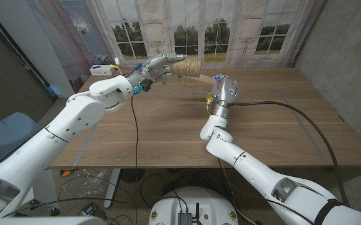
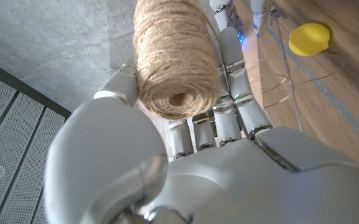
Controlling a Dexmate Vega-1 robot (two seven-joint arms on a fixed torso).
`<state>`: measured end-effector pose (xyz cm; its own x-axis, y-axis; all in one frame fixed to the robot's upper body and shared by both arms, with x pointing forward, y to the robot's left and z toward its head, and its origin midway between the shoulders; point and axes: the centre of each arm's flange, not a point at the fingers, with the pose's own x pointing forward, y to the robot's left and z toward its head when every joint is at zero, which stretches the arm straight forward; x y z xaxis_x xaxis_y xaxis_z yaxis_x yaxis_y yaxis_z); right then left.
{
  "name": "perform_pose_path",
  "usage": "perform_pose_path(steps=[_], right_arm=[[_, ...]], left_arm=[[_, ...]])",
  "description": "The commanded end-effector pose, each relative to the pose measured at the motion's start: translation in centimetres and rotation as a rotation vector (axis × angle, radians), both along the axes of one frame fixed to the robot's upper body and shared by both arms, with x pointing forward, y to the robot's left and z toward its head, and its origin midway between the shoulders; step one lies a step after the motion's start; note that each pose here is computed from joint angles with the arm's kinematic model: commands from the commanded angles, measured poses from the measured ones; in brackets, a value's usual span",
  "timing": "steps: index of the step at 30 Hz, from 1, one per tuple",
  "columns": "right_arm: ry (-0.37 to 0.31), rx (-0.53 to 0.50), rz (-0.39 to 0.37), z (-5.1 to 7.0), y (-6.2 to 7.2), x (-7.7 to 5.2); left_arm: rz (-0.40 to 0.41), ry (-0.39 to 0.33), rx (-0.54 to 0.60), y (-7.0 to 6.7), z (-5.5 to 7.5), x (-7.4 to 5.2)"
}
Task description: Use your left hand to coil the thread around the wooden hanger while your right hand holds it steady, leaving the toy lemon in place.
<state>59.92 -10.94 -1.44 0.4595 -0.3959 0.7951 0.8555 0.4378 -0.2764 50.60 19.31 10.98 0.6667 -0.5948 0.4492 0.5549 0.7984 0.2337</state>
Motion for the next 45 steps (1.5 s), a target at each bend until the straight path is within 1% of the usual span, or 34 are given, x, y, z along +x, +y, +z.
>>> perform_pose_path(steps=[1,6,12,14,18,25,29,32,37,41,45], right_arm=[[-0.049,0.085,-0.040,0.5,-1.1,-0.9],[-0.068,0.122,-0.042,0.8,-1.5,-1.0],[-0.076,0.134,-0.044,1.0,-1.9,-0.9],[-0.075,0.135,-0.046,1.0,-2.0,-0.8],[-0.069,0.126,-0.060,1.1,-2.4,-0.8],[-0.034,0.064,-0.073,1.2,-3.6,-0.9],[-0.007,0.045,-0.088,1.0,-4.5,-1.1],[0.015,0.027,-0.098,1.0,-5.0,-1.3],[0.058,-0.002,-0.116,1.1,-5.7,-1.9],[0.100,-0.006,-0.134,1.2,-6.0,-2.1],[0.149,-0.006,-0.144,1.4,-6.3,-2.4]], left_arm=[[-0.041,0.060,0.050,0.5,-2.0,0.3],[-0.077,0.081,0.104,0.8,-2.4,0.9],[-0.071,0.105,0.109,1.4,-2.9,1.6],[-0.055,0.106,0.118,1.8,-3.0,1.7],[0.000,0.098,0.131,2.6,-3.1,1.9],[0.061,0.112,0.112,3.8,-3.6,2.4],[0.113,0.103,0.149,4.1,-3.6,2.5],[0.158,0.077,0.198,4.2,-3.2,2.5],[0.278,0.009,0.319,4.2,-2.2,2.1],[0.391,-0.056,0.428,3.8,-1.4,1.6],[0.472,-0.100,0.516,3.3,-1.0,1.2]])
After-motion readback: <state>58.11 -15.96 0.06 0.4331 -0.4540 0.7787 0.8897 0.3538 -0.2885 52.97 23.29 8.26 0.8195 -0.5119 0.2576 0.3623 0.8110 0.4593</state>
